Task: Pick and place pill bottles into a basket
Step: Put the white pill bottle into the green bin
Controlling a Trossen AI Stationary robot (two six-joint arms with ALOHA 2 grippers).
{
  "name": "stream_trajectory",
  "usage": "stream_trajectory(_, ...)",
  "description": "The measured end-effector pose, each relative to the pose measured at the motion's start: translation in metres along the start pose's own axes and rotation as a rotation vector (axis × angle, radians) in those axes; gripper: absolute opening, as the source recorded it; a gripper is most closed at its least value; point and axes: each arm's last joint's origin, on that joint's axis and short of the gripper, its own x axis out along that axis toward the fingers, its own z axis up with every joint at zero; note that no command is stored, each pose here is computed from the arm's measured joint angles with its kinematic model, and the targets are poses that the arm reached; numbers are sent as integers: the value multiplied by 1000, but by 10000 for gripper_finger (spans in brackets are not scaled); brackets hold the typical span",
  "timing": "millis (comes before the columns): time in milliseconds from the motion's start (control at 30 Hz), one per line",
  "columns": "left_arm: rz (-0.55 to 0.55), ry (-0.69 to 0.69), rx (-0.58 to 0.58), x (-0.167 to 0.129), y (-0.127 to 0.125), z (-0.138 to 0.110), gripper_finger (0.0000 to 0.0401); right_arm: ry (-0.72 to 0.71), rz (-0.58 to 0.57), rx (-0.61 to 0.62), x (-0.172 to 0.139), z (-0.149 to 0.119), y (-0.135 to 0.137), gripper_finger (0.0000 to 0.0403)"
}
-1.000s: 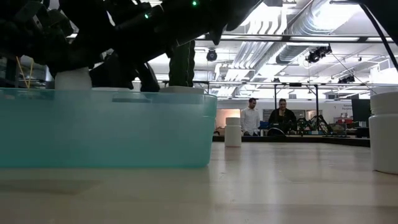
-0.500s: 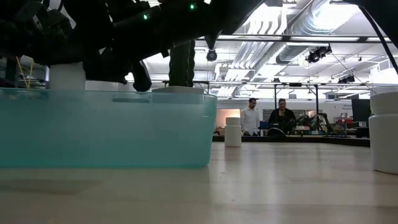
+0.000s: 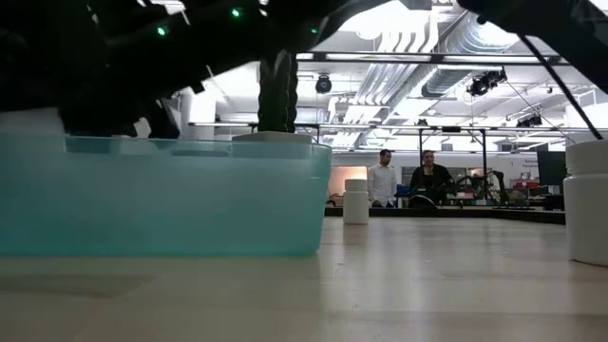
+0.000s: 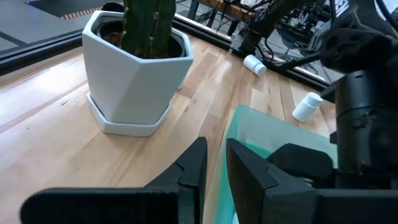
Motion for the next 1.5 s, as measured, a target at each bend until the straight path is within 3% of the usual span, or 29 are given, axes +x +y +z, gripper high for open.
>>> stream_trajectory(333, 0, 2, -3, 0, 0, 0, 97, 155, -5, -11, 1, -11, 1, 149)
stream_trajectory(633, 1, 3, -3, 0, 0, 0, 97, 170, -22, -12, 1, -15, 9, 149)
stream_trajectory(1500, 3, 10, -22, 0, 0, -1, 97, -28, -129, -37, 3, -1, 11, 149)
